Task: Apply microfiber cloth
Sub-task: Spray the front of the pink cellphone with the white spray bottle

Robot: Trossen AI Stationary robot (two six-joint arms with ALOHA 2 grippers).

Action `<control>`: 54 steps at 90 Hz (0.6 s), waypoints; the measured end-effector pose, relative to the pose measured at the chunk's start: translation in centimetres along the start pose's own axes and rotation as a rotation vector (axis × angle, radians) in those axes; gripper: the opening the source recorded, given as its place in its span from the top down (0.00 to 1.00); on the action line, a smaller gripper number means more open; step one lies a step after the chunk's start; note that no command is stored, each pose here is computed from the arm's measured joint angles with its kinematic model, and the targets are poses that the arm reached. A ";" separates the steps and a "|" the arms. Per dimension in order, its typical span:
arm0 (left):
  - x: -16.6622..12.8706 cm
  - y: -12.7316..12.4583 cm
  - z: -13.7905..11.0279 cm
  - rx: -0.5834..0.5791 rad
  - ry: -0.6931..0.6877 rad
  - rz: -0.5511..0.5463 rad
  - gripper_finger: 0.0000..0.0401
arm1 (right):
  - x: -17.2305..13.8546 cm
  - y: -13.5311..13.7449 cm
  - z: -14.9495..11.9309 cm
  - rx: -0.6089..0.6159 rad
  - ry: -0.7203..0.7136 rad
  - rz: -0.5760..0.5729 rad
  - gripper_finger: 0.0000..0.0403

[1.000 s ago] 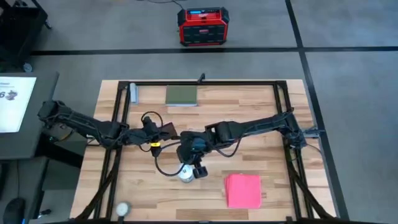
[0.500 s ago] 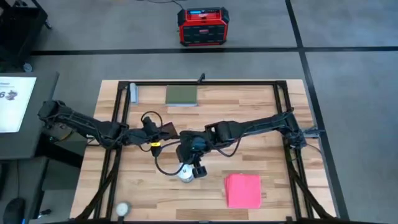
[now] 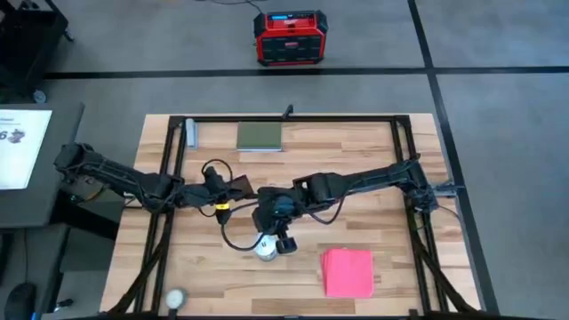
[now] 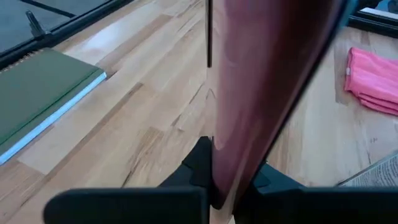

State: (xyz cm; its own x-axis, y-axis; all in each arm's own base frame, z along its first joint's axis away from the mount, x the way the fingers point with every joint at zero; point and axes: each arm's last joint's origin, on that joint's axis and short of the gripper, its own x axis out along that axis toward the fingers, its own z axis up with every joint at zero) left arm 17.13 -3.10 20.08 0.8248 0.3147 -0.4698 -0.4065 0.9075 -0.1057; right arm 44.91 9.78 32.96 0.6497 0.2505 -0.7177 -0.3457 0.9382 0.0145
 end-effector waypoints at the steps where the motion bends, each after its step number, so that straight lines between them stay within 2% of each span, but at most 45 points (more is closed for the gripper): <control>1: 0.0 0.0 0.0 0.000 0.000 0.000 0.99 | 0.0 0.0 0.0 -0.001 0.000 0.000 1.00; 54: -0.1 -0.2 0.0 0.010 -0.002 -0.010 0.99 | 1.5 -1.1 -0.4 0.003 0.016 0.000 1.00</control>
State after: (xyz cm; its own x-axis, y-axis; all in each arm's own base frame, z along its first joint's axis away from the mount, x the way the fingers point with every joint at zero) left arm 17.12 -3.27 20.09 0.8295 0.3066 -0.4668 -0.3945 0.9133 -0.1011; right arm 45.97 9.07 31.63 0.6389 0.2463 -0.7288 -0.3436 0.9390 0.0161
